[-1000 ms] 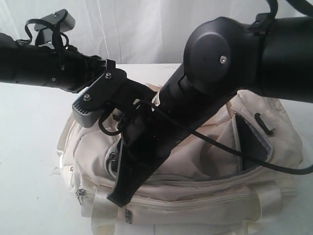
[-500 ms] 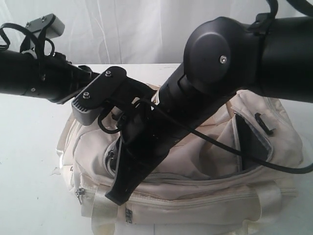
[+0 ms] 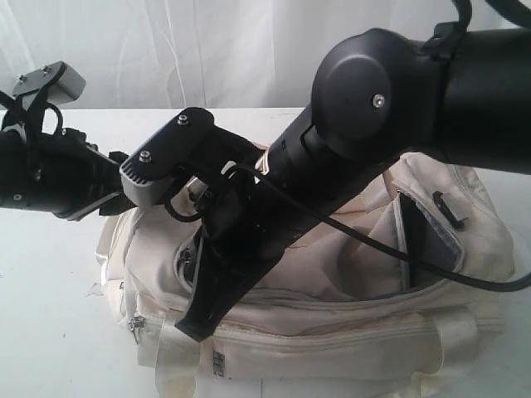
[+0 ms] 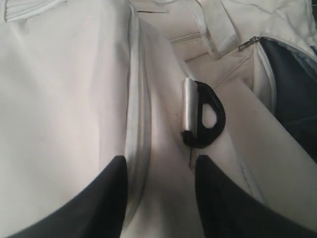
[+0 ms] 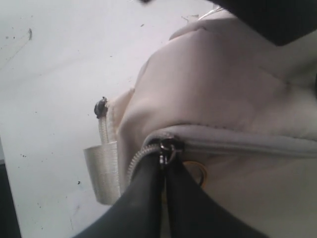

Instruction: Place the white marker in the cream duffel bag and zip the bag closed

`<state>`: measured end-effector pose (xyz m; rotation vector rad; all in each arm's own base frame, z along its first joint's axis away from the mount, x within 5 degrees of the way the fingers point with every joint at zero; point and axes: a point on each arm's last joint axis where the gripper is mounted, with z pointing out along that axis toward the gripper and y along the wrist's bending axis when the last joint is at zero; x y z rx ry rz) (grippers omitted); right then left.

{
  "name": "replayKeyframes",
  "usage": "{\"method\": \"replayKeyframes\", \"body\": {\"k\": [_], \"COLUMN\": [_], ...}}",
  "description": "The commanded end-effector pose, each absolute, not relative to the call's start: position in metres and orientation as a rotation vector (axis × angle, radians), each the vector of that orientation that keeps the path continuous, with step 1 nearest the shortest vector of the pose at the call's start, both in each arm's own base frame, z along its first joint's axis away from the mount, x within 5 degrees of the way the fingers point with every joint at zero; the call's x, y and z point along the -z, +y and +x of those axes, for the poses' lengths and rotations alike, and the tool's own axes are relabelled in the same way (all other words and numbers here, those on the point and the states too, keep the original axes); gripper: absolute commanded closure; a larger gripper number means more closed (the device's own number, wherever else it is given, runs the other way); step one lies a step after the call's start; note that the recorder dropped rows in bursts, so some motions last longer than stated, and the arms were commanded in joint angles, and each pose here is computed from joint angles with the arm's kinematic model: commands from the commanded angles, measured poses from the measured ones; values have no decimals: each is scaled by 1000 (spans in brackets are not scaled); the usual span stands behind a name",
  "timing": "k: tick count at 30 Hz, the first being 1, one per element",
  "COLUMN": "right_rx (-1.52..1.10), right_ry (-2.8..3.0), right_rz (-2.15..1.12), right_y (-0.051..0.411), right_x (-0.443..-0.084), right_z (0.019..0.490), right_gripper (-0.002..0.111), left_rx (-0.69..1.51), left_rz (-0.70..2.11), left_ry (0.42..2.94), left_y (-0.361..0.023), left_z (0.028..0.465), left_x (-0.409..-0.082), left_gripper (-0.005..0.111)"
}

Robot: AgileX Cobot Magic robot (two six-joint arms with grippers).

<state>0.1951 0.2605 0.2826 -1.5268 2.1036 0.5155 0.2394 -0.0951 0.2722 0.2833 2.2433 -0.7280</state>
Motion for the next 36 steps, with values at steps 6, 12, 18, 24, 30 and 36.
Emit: {"method": "replayKeyframes", "body": {"k": [6, 12, 18, 24, 30, 36], "right_rx": [-540, -540, -542, -542, -544, -555], "right_ry": [2076, 2065, 2061, 2055, 2057, 2059], "right_rz": [-1485, -1467, -1460, -1453, -1452, -1444], "right_y": [262, 263, 264, 264, 264, 264], "right_x": [-289, -290, -290, -291, -291, -292], "right_z": [194, 195, 196, 196, 196, 196], "right_gripper": [108, 108, 108, 108, 108, 108], "left_rx": [830, 842, 842, 850, 840, 819], "left_rz": [368, 375, 342, 305, 297, 309], "left_ry": [2256, 2269, 2260, 2247, 2243, 2232], "left_y": [-99, -96, -94, -94, -94, -93], "left_z": [221, 204, 200, 202, 203, 204], "left_x": [-278, -271, -270, -271, -271, -271], "left_gripper": [58, 58, 58, 63, 96, 107]}}
